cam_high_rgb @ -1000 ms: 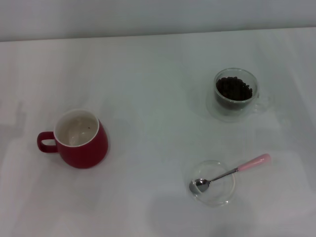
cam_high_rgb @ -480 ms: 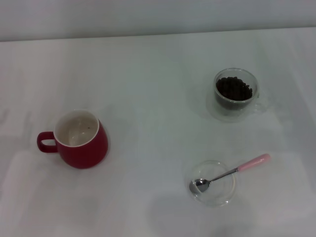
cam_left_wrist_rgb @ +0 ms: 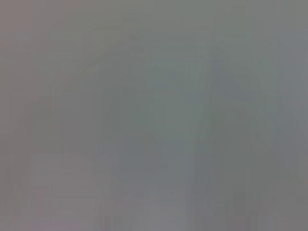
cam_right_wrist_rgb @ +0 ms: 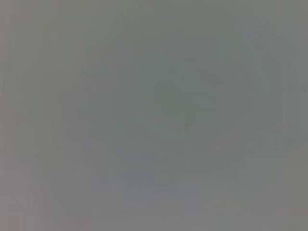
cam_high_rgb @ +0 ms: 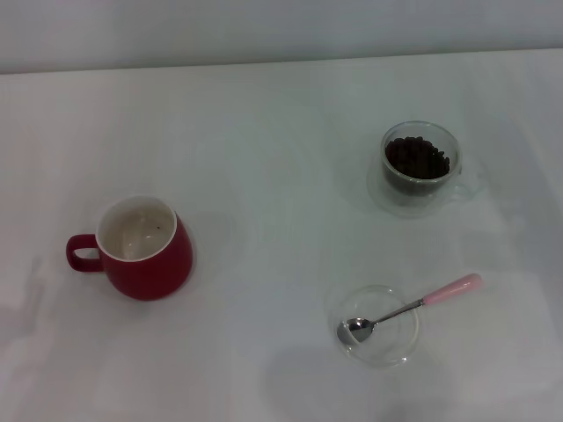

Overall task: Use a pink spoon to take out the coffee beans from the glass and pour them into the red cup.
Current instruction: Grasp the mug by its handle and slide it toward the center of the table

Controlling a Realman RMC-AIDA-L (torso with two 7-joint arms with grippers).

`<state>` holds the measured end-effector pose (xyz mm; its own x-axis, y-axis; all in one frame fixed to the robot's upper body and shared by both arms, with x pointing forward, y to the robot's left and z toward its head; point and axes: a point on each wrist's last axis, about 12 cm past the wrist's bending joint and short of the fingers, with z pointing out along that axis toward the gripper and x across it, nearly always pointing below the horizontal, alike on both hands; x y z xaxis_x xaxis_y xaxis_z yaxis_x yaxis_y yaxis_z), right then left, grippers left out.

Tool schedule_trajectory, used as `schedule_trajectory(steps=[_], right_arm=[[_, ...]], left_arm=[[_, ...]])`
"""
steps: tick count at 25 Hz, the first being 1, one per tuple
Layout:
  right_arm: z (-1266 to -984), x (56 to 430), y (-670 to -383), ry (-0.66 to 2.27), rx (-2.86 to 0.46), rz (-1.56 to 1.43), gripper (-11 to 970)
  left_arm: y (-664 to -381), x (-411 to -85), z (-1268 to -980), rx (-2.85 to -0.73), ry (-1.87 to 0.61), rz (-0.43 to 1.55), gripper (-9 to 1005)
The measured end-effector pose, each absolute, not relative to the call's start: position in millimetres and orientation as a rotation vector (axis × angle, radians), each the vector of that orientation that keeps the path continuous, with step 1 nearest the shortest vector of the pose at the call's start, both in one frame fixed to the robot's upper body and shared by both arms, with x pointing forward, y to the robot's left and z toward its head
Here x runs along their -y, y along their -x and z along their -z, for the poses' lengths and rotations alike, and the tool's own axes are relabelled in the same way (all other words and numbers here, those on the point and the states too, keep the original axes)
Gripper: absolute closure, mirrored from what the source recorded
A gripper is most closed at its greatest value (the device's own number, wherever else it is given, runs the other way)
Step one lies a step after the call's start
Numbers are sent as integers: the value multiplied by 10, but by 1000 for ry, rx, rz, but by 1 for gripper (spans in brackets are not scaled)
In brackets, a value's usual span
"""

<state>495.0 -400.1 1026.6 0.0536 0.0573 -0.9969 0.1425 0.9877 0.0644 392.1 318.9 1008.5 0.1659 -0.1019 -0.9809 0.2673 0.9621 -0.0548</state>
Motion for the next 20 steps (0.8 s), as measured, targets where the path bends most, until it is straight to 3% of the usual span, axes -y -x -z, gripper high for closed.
schedule_trajectory(steps=[20], right_arm=[[-10265, 3994, -4984, -170, -1524, 66, 372]], left_arm=[[-4112, -2959, -9846, -1593, -259, 351, 407]])
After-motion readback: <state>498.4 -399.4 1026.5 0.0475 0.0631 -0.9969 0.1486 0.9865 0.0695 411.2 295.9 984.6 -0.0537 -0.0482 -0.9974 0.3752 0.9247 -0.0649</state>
